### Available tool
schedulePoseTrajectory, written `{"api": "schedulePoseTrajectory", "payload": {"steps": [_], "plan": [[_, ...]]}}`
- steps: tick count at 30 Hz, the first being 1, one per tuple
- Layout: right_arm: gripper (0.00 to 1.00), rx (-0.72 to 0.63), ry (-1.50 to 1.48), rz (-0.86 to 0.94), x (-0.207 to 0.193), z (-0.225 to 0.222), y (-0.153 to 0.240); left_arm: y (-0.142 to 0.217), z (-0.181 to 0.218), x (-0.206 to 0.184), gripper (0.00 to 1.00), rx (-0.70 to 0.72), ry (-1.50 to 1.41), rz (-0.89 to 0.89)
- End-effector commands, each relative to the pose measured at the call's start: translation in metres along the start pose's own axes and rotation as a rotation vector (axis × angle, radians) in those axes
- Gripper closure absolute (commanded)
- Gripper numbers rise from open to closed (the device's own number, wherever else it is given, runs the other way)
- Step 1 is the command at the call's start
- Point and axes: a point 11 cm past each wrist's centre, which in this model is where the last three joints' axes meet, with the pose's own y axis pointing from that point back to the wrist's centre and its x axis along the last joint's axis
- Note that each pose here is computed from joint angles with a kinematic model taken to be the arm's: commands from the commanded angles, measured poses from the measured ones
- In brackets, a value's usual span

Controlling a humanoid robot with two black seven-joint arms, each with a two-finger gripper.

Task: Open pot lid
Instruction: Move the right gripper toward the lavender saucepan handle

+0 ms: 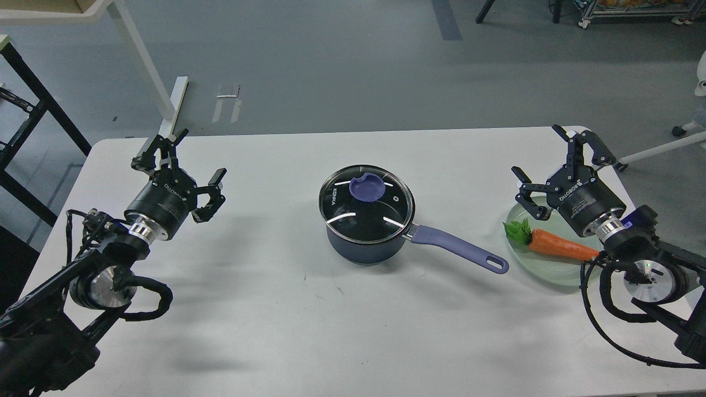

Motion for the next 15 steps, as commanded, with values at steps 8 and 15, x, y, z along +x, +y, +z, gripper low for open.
{"api": "schedulePoseTrajectory", "payload": {"steps": [8, 15], "plan": [[0.0, 0.009, 0.1, -0.031, -0.001, -0.033, 0.007, -0.001, 0.011, 0.01, 0.01, 0.01, -0.048, 0.016], [0.0, -0.049, 0.678, -0.304, -0.062, -0.098, 0.002, -0.013, 0.065, 0.038, 0.01, -0.058, -0.157, 0.069]]}}
